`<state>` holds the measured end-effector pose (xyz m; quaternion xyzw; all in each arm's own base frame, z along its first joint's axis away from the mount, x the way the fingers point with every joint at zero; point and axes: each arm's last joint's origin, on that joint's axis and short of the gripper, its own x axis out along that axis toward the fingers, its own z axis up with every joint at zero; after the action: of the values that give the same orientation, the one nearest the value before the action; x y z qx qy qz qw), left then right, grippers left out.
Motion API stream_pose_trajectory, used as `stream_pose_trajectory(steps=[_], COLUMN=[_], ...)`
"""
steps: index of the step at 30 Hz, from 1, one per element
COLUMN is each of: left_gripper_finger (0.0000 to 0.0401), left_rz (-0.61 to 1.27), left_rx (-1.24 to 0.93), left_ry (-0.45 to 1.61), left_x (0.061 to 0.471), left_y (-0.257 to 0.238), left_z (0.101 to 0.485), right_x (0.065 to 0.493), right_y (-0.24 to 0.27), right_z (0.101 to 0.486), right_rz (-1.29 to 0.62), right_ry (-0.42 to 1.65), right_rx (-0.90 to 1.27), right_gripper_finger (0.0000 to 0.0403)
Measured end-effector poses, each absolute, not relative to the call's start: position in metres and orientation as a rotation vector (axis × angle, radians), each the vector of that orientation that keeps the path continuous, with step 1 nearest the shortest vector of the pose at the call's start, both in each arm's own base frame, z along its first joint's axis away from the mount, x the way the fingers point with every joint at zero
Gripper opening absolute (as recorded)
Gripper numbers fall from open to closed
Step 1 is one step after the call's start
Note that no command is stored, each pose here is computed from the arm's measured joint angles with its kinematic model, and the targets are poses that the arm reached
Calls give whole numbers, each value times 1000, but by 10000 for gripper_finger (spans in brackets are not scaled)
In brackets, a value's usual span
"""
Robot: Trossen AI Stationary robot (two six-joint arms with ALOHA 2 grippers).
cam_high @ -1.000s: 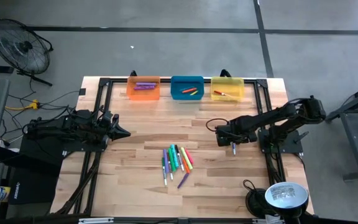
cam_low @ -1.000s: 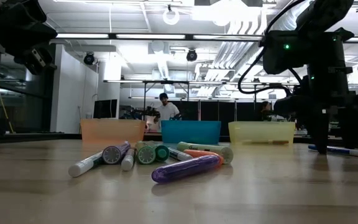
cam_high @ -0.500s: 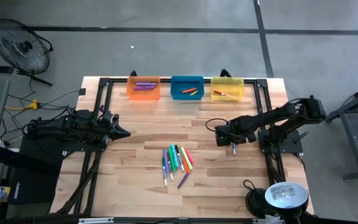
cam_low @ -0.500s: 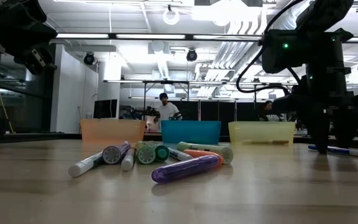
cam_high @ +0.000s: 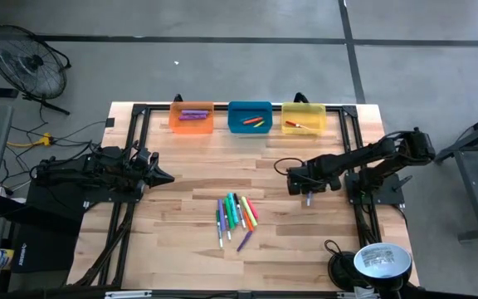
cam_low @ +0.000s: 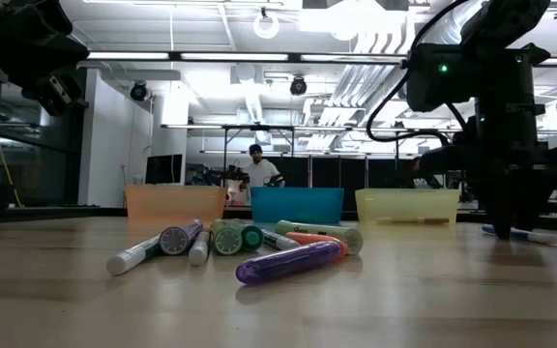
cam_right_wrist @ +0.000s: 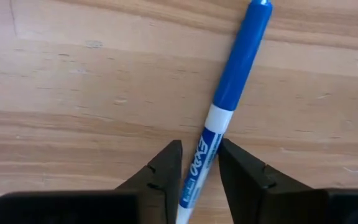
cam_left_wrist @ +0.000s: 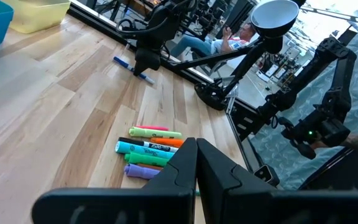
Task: Pick & Place Markers
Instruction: Put the blue marker into the yellow bin
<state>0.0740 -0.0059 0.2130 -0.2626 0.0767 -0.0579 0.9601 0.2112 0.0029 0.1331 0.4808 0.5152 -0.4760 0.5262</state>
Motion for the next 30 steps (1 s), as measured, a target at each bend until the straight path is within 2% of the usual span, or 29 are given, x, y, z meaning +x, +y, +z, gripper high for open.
stream_pose_trajectory(steps=[9, 30], left_gripper_finger=[1, 1], left_rz=[-117, -117], left_rx=[-532, -532], left_ry=[156, 156], left_x=[74, 74], left_y=[-6, -6], left_z=[213, 213], right_x=[211, 213], right_y=[3, 3], right_z=[133, 134], right_rz=[-1106, -993], right_ry=[1250, 1290], right_rx=[1112, 1056], right_gripper_finger=[19, 17])
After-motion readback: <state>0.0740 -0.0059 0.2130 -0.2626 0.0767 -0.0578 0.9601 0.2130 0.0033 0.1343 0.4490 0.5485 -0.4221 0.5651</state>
